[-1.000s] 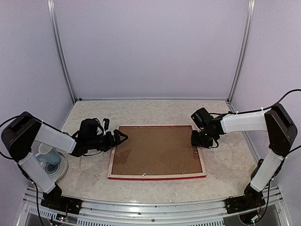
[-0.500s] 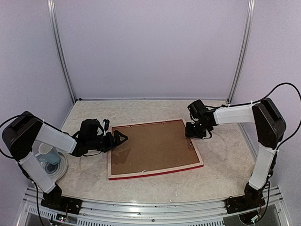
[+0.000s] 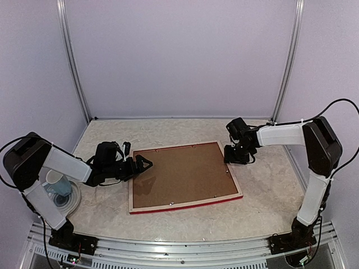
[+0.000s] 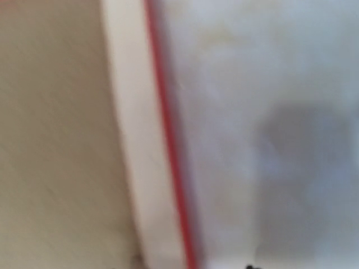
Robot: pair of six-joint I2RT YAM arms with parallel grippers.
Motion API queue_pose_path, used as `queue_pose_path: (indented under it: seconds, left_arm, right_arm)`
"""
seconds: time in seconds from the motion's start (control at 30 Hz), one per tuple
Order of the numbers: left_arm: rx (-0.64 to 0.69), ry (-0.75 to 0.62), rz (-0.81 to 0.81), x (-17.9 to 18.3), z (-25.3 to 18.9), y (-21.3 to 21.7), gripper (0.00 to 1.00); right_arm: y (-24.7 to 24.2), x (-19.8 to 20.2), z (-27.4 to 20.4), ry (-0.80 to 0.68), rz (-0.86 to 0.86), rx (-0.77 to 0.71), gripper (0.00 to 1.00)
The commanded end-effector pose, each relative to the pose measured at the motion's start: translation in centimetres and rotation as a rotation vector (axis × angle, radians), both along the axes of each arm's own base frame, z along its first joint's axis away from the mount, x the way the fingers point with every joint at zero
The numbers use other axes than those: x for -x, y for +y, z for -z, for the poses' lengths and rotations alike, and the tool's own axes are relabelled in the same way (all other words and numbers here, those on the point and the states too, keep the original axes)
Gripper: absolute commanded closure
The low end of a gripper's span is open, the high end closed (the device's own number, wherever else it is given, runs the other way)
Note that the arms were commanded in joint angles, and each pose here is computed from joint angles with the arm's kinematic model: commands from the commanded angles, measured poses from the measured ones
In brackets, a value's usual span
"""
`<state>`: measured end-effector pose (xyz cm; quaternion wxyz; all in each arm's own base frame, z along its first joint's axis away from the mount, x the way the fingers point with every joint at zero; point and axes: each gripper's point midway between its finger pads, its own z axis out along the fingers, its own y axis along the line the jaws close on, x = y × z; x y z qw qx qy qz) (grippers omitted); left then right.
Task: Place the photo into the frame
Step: Adjust the photo frame at the center of the board, then press the fastener onto the backboard.
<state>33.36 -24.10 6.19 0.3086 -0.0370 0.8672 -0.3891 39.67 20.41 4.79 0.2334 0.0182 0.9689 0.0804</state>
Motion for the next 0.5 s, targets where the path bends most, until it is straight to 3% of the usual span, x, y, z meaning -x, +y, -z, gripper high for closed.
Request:
queue_pose_path:
  seconds: [0.0,0.47]
  left_arm:
    - [-0.075,0.165,-0.010,2.3,4.4,1.5,0.01]
    - [-0.076,0.171,-0.013,2.4,4.7,1.5,0.01]
  right_arm:
    - [-1.4,2.6,-0.3,0.022,0.022,0.076,0.50]
    - [-1.1,4.1,2.0,0.060,0.009,0.058,0.53]
